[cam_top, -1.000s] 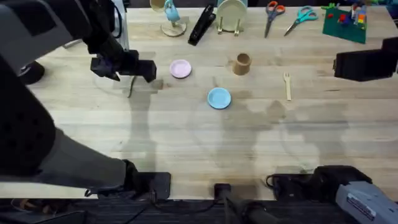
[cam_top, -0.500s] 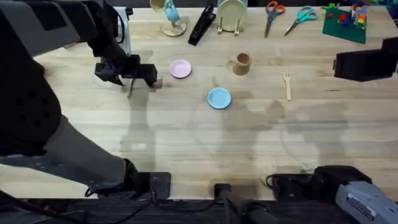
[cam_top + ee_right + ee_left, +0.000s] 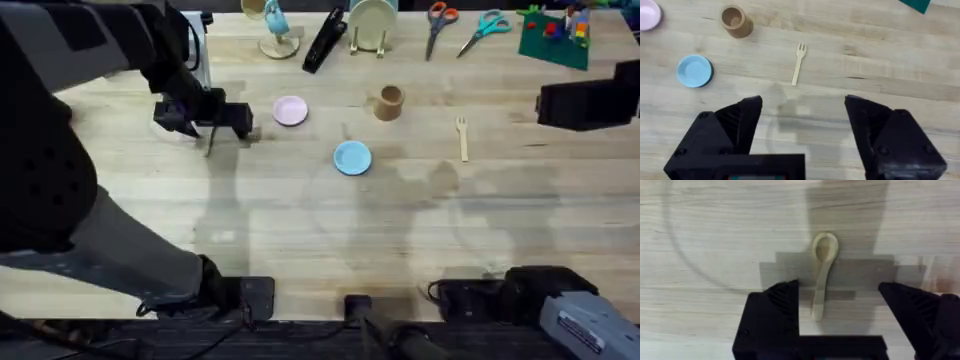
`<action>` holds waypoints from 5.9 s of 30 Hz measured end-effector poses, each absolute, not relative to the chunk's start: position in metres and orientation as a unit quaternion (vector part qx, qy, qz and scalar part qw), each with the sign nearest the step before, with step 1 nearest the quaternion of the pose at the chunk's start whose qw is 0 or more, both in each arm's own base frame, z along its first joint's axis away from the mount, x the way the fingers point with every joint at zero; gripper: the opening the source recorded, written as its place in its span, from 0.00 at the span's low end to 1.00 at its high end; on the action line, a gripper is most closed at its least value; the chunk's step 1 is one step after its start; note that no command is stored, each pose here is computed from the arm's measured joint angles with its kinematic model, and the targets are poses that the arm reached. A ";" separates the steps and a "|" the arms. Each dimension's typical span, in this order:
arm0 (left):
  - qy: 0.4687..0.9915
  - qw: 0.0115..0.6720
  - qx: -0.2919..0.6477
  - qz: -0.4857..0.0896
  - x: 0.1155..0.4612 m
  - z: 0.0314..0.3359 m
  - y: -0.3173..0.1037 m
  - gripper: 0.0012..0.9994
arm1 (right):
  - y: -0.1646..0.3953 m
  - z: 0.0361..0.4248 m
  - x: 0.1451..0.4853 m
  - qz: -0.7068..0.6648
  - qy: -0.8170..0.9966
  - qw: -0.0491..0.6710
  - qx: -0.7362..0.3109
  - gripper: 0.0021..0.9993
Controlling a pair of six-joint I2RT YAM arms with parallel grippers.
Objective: Pick up a utensil and set it on the pink plate, then put the other utensil in the container.
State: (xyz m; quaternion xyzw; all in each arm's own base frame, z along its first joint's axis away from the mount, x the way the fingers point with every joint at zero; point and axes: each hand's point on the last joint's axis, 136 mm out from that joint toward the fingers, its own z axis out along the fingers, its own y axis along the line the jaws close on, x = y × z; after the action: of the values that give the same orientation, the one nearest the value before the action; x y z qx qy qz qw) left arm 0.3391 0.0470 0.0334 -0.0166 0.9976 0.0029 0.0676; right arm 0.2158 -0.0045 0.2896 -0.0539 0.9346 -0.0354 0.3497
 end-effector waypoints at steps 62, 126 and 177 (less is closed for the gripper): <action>0.981 0.150 0.120 -0.031 0.370 0.140 -0.062 0.04 | -0.005 0.290 0.216 -0.035 0.935 0.350 -0.054 0.99; 0.983 0.093 0.152 -0.042 0.392 0.052 -0.108 0.24 | -0.005 0.290 0.216 -0.035 0.934 0.350 -0.054 1.00; 0.952 0.251 0.161 -0.069 0.239 0.275 -0.076 0.99 | -0.005 0.290 0.216 -0.035 0.934 0.350 -0.054 1.00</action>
State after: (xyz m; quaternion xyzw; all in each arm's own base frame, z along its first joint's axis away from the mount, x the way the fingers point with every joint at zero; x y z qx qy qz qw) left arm 0.2392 -0.0759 0.2755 0.1610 0.9519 -0.0688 0.2514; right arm 0.2158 -0.0045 0.2900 -0.0538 0.9344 -0.0354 0.3502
